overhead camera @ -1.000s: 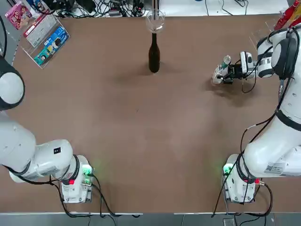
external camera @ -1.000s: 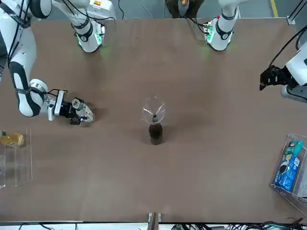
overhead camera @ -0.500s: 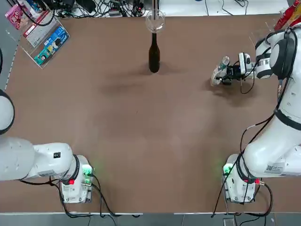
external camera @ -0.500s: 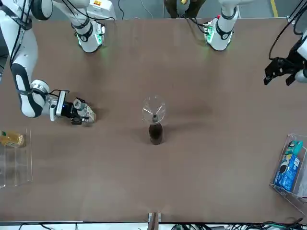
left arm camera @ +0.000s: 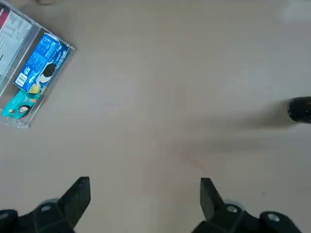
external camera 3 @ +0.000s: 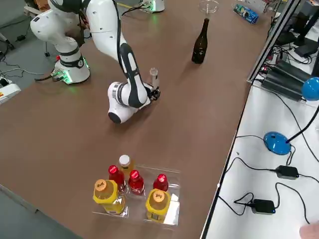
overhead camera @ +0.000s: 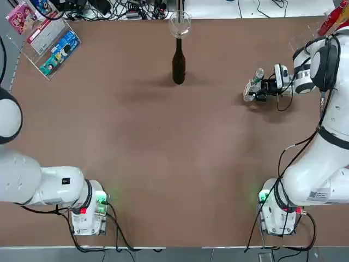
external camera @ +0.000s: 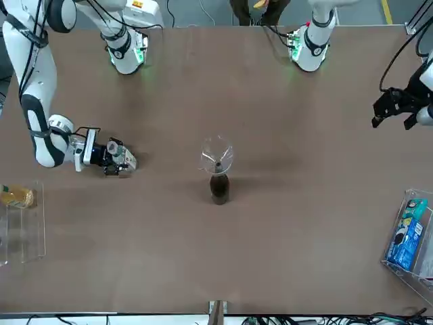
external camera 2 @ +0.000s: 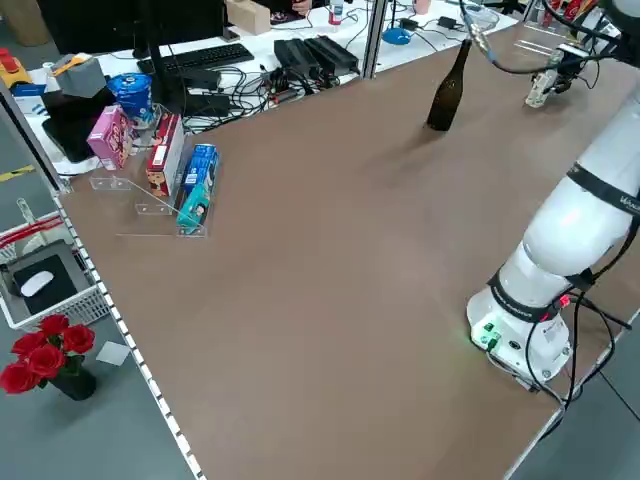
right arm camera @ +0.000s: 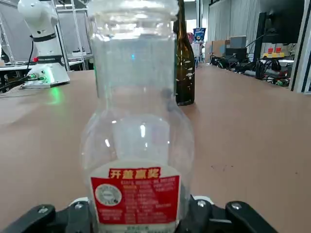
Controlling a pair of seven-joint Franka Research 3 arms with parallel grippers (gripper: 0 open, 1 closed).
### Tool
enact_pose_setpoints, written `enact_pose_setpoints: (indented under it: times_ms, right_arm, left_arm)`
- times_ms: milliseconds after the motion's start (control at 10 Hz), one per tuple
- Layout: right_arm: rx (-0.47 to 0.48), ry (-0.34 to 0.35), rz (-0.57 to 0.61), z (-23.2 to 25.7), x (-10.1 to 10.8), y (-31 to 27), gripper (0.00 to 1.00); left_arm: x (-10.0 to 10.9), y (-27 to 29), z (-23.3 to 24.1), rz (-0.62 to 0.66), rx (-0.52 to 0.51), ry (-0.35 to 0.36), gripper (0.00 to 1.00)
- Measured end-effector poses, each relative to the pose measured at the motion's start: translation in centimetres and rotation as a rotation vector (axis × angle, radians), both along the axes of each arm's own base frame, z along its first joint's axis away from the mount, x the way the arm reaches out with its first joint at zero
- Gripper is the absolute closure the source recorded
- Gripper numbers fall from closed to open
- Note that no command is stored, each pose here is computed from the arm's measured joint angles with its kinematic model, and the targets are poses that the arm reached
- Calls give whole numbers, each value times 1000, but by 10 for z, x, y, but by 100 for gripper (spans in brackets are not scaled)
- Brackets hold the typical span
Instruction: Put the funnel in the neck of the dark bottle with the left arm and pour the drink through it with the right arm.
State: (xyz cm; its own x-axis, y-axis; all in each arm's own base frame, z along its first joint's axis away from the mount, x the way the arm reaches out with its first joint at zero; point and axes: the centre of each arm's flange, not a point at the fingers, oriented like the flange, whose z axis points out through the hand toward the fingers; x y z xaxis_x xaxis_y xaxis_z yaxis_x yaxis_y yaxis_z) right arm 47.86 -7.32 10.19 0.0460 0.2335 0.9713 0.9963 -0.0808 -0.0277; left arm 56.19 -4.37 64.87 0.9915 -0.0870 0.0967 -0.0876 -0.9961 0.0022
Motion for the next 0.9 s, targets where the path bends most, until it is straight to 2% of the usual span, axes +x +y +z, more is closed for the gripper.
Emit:
enact_pose_setpoints:
  times_ms: [100, 200, 600, 700, 900]
  right_arm:
    - [1, 0, -1, 0, 0, 0, 43]
    - [2, -1, -3, 0, 1, 0, 35]
    - [10, -7, -8, 2, 3, 1, 24]
    - [11, -8, -8, 2, 3, 1, 16]
    - [11, -9, -9, 2, 4, 1, 11]
  left_arm:
    - [3, -6, 0, -10, 8, 7, 1]
    - [3, -8, -2, -13, 9, 19, 1]
    - [3, 5, -3, 15, 9, 32, 2]
    - [3, 8, -3, 22, 9, 32, 2]
    - [3, 8, -3, 49, 6, 32, 2]
